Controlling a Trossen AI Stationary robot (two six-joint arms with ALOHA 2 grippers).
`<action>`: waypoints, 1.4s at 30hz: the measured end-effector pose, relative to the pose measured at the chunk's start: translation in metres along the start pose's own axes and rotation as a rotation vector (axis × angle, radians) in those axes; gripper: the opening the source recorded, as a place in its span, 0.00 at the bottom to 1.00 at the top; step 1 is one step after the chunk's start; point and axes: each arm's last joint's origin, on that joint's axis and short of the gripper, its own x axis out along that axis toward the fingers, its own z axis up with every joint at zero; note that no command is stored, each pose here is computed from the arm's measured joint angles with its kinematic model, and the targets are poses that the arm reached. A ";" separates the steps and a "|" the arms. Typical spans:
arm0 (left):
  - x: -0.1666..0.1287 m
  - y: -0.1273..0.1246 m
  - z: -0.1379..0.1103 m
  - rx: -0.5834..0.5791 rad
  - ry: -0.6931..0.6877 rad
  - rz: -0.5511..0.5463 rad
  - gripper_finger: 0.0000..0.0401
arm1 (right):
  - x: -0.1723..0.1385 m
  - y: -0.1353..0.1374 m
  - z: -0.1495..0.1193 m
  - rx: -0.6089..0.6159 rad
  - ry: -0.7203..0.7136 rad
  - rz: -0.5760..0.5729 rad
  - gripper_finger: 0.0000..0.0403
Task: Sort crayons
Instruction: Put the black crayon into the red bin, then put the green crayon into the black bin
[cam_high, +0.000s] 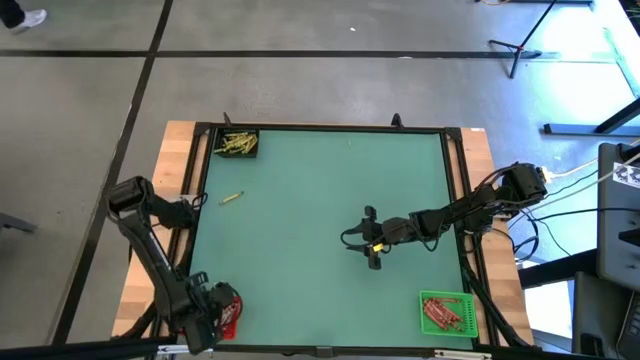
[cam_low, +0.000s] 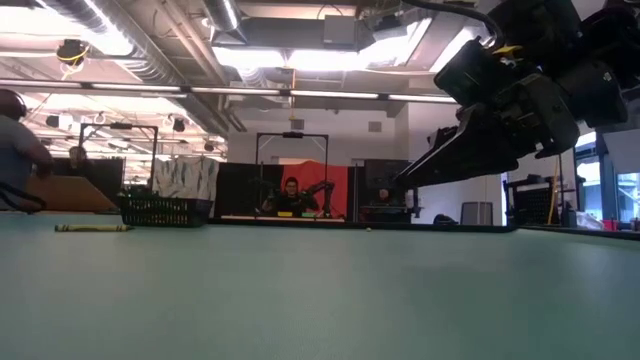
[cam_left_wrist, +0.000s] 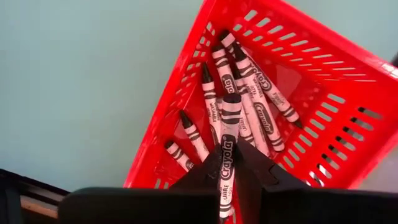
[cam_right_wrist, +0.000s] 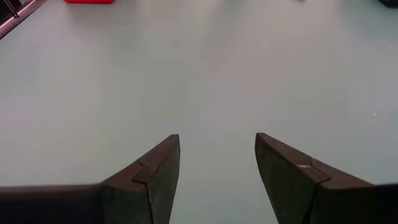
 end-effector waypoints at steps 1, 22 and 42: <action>0.001 0.000 0.000 0.000 0.001 0.004 0.03 | 0.000 0.000 0.000 0.000 0.000 0.000 0.51; -0.040 0.004 0.041 0.026 -0.005 -0.138 0.25 | 0.000 0.000 0.000 -0.003 -0.001 0.000 0.51; -0.117 0.083 0.130 0.215 -0.664 0.129 0.25 | 0.000 0.000 0.001 -0.003 -0.003 0.000 0.51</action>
